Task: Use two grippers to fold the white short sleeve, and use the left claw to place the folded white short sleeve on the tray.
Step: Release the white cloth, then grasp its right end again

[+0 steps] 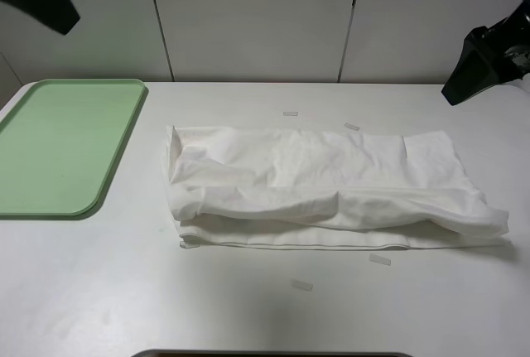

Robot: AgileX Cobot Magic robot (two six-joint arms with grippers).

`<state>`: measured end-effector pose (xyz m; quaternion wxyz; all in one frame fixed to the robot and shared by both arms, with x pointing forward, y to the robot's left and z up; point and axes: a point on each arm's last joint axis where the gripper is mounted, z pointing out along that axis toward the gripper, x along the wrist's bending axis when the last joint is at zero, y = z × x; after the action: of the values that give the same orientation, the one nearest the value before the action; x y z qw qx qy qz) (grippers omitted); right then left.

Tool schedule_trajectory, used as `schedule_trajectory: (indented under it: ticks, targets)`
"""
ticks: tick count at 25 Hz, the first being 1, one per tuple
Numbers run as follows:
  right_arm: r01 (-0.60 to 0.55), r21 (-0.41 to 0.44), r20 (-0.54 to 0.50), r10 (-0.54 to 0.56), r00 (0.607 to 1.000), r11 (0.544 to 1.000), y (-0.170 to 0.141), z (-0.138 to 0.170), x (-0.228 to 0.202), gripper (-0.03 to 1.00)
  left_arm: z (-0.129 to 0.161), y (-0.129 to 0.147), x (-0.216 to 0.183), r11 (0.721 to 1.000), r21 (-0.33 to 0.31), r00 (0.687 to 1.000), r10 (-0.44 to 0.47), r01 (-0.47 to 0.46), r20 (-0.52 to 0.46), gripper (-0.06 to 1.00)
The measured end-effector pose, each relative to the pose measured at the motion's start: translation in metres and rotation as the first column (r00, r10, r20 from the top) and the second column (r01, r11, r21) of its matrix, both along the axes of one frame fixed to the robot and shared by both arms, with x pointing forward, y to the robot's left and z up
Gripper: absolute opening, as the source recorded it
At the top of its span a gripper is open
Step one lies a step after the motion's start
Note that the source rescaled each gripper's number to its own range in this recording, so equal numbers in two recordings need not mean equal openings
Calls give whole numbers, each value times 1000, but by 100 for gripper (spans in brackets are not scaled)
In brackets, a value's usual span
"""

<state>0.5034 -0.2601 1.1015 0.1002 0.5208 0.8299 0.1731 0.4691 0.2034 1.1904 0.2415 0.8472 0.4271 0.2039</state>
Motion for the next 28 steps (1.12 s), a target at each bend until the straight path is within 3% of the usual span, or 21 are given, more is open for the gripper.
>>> schedule_trajectory:
  ticks: [5, 10, 14, 20, 28]
  targets:
    - [2, 27, -3, -2, 1000, 1000, 2, 0, 0, 100, -28, 21, -44, 997, 0, 996, 75, -75, -57, 100]
    - [4, 38, -5, -3, 1000, 999, 3, 1, 0, 100, -58, 42, -92, 987, -51, 986, 152, -156, -73, 100]
    - [5, 55, -7, -5, 1000, 998, 4, 1, 0, 100, -82, 58, -129, 975, -118, 982, 187, -189, -24, 100]
    - [9, 78, -9, -9, 1000, 997, 6, 1, -1, 100, -111, 79, -173, 968, -164, 976, 204, -190, 76, 100]
    - [10, 80, -9, -9, 1000, 997, 6, 1, -1, 100, -142, 101, -215, 930, -289, 934, 291, -226, 207, 100]
